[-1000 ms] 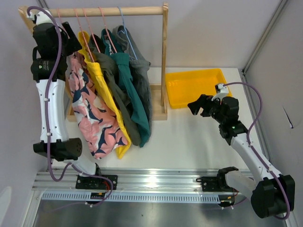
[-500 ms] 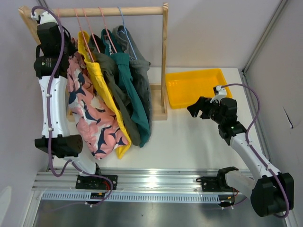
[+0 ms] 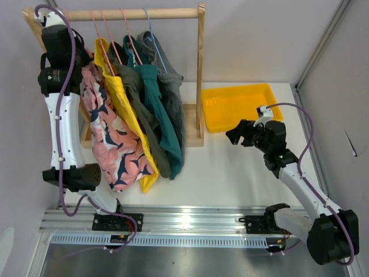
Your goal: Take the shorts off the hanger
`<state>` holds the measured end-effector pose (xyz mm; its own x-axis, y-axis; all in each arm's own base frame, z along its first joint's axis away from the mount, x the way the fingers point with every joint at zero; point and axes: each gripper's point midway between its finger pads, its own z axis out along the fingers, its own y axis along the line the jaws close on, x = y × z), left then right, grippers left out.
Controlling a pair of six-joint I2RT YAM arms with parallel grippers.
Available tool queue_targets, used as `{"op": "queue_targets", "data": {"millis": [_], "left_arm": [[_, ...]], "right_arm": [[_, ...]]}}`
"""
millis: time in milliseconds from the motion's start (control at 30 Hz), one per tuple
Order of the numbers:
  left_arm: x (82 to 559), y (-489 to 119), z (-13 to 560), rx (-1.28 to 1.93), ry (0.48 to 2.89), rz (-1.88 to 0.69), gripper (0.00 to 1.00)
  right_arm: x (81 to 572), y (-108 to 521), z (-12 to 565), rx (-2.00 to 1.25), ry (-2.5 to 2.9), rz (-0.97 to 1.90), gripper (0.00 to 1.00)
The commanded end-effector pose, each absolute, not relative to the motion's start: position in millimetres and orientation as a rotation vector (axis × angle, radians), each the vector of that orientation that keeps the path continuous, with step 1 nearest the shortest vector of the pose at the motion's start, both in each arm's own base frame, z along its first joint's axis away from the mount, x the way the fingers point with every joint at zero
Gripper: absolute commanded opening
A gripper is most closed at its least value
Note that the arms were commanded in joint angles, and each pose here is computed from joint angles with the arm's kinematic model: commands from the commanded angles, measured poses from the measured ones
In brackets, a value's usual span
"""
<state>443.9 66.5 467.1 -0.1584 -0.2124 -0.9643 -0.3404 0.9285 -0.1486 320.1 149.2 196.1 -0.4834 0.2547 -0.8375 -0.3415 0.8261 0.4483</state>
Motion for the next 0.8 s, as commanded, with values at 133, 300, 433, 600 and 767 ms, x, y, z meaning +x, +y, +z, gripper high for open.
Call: {"op": "queue_targets", "data": {"millis": [133,300,433,600,767], "left_arm": [[387,59,573,-0.400,1.460,0.069,0.00],[365,52,591,-0.370,1.410,0.042,0.00],[352,47,601,-0.354,1.384,0.020,0.00],[339,41,596,-0.335,1.392,-0.004,0.00],[338,40,571,-0.337,1.438,0.004,0.00]], "right_arm": [[317,169,244,-0.083,1.793,0.685,0.83],[308,196,294,-0.163,1.696,0.705,0.85],[295,221,336,-0.275,1.628,0.723,0.87],[258,267,391,-0.495,1.519,0.818,0.94],[188,341,448,-0.694,1.365,1.005,0.99]]}}
